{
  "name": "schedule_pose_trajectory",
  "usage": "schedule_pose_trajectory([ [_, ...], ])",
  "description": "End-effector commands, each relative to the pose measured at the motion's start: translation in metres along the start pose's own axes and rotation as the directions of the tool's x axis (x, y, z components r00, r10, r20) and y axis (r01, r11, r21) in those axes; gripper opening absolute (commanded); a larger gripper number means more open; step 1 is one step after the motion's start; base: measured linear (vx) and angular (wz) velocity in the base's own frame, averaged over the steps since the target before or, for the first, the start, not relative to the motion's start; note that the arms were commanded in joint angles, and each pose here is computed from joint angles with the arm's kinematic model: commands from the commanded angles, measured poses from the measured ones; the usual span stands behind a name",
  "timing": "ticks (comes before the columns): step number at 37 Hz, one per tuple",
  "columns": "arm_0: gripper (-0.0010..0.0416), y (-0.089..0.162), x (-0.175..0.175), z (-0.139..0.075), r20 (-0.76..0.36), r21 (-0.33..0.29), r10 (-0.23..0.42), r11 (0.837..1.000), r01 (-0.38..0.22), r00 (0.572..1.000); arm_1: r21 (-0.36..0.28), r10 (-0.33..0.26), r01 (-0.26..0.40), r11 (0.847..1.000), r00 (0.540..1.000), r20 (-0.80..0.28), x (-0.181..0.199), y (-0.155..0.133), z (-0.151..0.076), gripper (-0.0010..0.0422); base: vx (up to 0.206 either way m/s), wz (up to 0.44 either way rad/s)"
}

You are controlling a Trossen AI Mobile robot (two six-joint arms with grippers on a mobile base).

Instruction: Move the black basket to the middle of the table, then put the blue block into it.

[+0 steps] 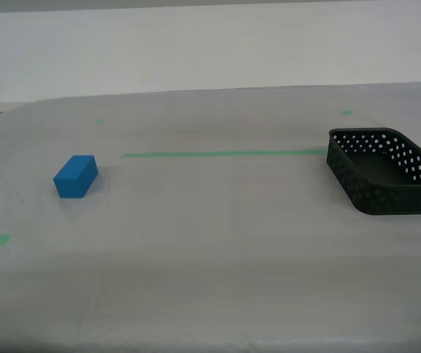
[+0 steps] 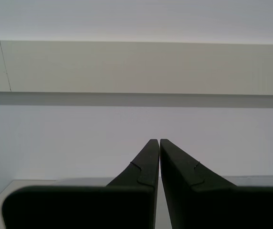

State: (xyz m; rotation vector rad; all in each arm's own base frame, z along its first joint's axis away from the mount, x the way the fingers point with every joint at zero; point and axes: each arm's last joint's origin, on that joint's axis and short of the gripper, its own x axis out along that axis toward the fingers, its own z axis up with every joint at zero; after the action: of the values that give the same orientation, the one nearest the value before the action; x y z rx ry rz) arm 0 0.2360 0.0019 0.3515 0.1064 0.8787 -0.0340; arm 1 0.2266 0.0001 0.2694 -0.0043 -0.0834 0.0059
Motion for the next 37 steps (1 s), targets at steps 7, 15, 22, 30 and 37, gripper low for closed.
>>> schedule_pose_trajectory([
  [7,0.0000,0.003,0.014,0.005,-0.048,-0.008,0.053,0.999,-0.053,0.997,0.001,0.000,0.000,1.000,1.000,0.006,0.000,0.000,0.001,0.0000,0.000,0.000],
  [15,-0.0001,0.007,0.016,-0.004,-0.126,-0.032,0.119,0.992,-0.124,0.985,0.001,0.000,0.000,1.000,1.000,0.006,0.000,0.000,0.001,0.0000,0.000,0.000],
  [22,-0.0001,0.007,0.016,-0.006,-0.149,-0.026,0.116,0.992,-0.121,0.982,0.001,0.000,0.000,1.000,1.000,0.006,0.000,0.000,0.001,0.0000,0.000,0.000],
  [30,-0.0001,0.007,0.019,-0.011,-0.222,0.000,0.105,0.994,-0.107,0.969,0.001,0.000,0.000,1.000,1.000,0.006,0.000,0.000,0.001,0.0000,0.000,0.000],
  [37,-0.0001,0.010,0.025,-0.014,-0.270,0.002,0.098,0.995,-0.101,0.958,0.001,0.001,-0.001,1.000,1.000,0.006,0.000,0.000,0.001,0.0000,0.000,0.000],
])
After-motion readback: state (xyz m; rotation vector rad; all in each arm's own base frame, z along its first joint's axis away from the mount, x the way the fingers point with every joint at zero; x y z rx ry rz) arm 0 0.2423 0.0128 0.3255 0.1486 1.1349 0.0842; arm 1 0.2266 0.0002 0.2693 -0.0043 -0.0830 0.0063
